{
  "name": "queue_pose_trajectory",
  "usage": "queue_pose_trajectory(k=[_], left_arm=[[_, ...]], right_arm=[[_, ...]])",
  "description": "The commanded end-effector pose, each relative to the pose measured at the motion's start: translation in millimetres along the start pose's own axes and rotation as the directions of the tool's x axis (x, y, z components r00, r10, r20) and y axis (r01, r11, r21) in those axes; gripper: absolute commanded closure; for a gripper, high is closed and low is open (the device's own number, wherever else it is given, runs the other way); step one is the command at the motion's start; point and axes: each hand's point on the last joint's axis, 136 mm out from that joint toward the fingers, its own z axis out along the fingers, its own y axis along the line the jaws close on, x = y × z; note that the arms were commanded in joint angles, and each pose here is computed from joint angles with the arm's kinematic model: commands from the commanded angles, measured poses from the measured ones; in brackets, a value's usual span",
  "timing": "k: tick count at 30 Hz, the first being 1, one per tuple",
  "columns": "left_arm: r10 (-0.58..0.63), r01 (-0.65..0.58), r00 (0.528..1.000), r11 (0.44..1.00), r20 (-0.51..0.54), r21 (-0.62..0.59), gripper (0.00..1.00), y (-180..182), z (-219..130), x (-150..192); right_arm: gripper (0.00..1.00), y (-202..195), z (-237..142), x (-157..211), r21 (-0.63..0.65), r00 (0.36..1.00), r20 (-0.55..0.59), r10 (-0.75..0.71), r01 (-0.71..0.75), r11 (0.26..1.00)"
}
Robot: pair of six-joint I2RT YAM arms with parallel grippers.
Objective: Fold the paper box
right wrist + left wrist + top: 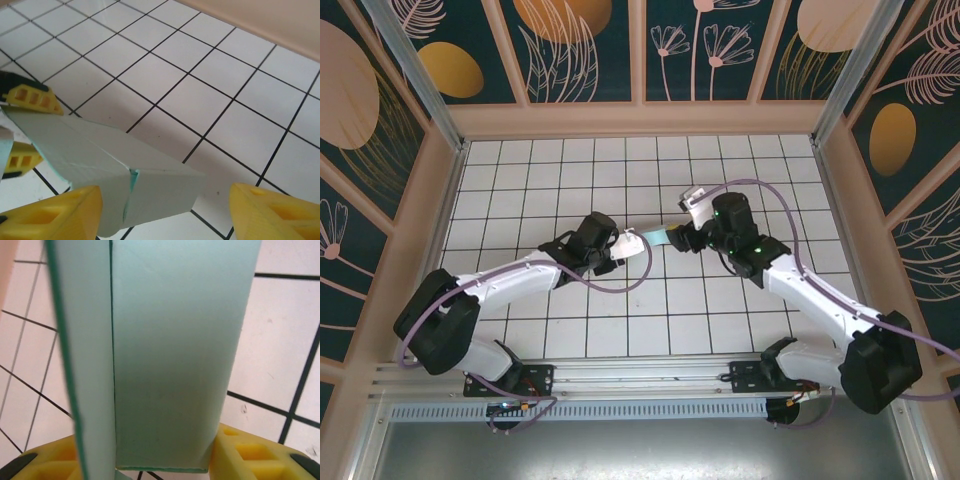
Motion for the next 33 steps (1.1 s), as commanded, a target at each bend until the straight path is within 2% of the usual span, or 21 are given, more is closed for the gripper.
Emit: queue_pose_trajectory(k=[1, 6, 11, 15, 21, 25, 28, 33], left_arm=[[-0.018, 0.026, 0.998, 0.992, -0.063, 0.122, 0.55, -17, 0, 12], [-0.023, 0.047, 0.992, 0.980, -0.127, 0.194, 0.55, -25, -2, 22], [-0.021, 0.066, 0.982, 0.971, -0.189, 0.231, 0.56, -24, -6, 24], [-0.022, 0.072, 0.980, 0.967, -0.200, 0.243, 0.56, -21, -10, 19], [-0.023, 0.068, 0.983, 0.966, -0.180, 0.251, 0.57, -15, -18, 8], [-0.002, 0.076, 0.968, 0.955, -0.250, 0.288, 0.58, -17, -27, 15], [0.022, 0.076, 0.952, 0.949, -0.304, 0.305, 0.57, -19, -34, 24], [0.029, 0.085, 0.943, 0.941, -0.330, 0.326, 0.58, -20, -37, 25]], right_arm=[[0.32, 2, -2, -16, 0.016, 0.991, 0.012, -0.133, 0.133, 0.991], [0.34, 6, 1, -15, 0.026, 0.978, -0.036, -0.203, 0.204, 0.979], [0.47, 7, -1, -25, 0.015, 0.978, -0.032, -0.204, 0.205, 0.979], [0.47, 9, -7, -32, 0.007, 0.980, -0.013, -0.197, 0.197, 0.980], [0.47, 16, -29, -55, -0.019, 0.981, 0.092, -0.172, 0.175, 0.984], [0.48, 26, -40, -61, -0.088, 0.978, 0.130, -0.161, 0.173, 0.981], [0.48, 34, -40, -53, -0.143, 0.982, 0.108, -0.156, 0.170, 0.975], [0.51, 37, -28, -35, -0.176, 0.984, 0.033, -0.172, 0.175, 0.969]])
